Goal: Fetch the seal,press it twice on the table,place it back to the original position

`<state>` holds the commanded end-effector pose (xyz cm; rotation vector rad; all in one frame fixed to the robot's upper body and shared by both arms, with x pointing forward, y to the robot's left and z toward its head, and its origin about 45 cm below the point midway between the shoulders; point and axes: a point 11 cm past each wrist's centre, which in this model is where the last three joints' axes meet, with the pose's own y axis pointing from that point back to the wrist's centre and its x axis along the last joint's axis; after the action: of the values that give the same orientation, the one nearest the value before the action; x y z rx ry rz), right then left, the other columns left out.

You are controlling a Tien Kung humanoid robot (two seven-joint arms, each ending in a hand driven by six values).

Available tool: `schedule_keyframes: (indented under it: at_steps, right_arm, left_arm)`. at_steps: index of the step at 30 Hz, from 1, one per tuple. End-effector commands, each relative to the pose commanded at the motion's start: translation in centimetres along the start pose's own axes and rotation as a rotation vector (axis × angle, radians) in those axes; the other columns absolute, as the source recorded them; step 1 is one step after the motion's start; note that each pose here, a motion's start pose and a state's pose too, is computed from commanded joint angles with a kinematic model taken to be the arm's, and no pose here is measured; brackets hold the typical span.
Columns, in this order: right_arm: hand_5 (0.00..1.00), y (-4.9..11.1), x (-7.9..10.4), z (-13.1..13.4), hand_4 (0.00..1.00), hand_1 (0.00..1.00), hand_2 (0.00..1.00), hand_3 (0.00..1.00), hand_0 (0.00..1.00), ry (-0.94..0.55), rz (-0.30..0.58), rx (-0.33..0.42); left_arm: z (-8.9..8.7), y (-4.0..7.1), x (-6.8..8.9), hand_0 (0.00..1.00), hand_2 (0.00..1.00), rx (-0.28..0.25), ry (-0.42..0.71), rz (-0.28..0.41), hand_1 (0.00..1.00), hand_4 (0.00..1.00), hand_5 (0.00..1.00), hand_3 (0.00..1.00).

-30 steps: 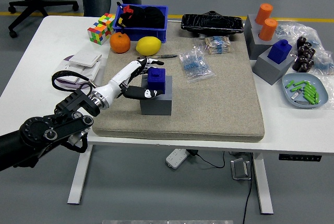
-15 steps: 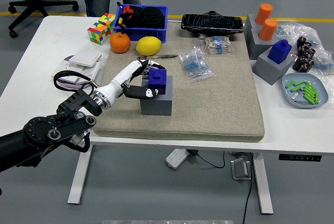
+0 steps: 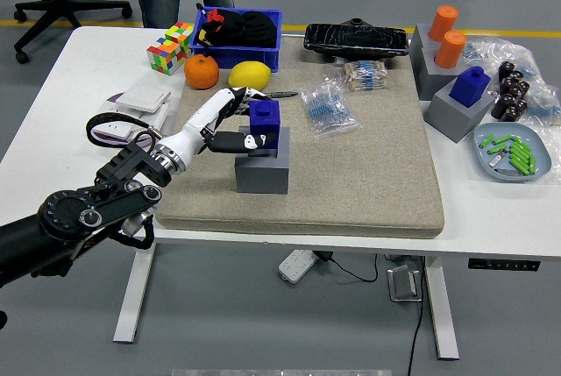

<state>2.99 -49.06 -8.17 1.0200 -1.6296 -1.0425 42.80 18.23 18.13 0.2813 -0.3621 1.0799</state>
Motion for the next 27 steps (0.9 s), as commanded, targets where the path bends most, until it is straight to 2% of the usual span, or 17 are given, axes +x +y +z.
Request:
schedule_keyframes:
  at_steps: [5, 7, 13, 15, 20, 27]
  right_arm:
    - [0.514, 0.0, -0.1, 0.1, 0.717, 0.684, 0.652, 0.618, 0.733, -0.004, -0.002, 0.0]
    - [0.514, 0.0, -0.2, 0.2, 0.717, 0.684, 0.652, 0.618, 0.733, -0.004, -0.003, -0.001]
    - [0.514, 0.0, -0.3, 0.3, 0.718, 0.684, 0.652, 0.618, 0.732, -0.006, -0.004, -0.003]
    - [0.514, 0.0, -0.3, 0.3, 0.718, 0.684, 0.652, 0.618, 0.732, -0.007, -0.004, -0.003]
    - [0.514, -0.1, -0.4, 0.2, 0.718, 0.684, 0.652, 0.618, 0.732, -0.009, -0.006, -0.001]
    - [0.514, -0.1, -0.5, 0.2, 0.717, 0.684, 0.652, 0.617, 0.732, -0.007, -0.007, -0.001]
  left_arm:
    - [0.3, 0.3, 1.6, 0.654, 0.474, -0.012, -0.003, 0.026, 0.531, 0.63, 0.002, 0.597]
    - [-0.1, 0.6, 3.0, 0.654, 0.474, -0.005, -0.007, 0.061, 0.531, 0.63, 0.002, 0.597]
    - [-2.6, 2.1, 7.1, 0.651, 0.471, 0.063, -0.01, 0.175, 0.528, 0.617, 0.002, 0.597]
    - [-3.7, 2.6, 7.8, 0.65, 0.467, 0.096, -0.015, 0.194, 0.525, 0.614, 0.002, 0.596]
    - [-6.5, 4.0, 8.4, 0.65, 0.467, 0.18, -0.015, 0.218, 0.525, 0.614, 0.002, 0.596]
    - [-9.0, 5.0, 7.3, 0.649, 0.466, 0.258, 0.009, 0.21, 0.525, 0.607, 0.002, 0.597]
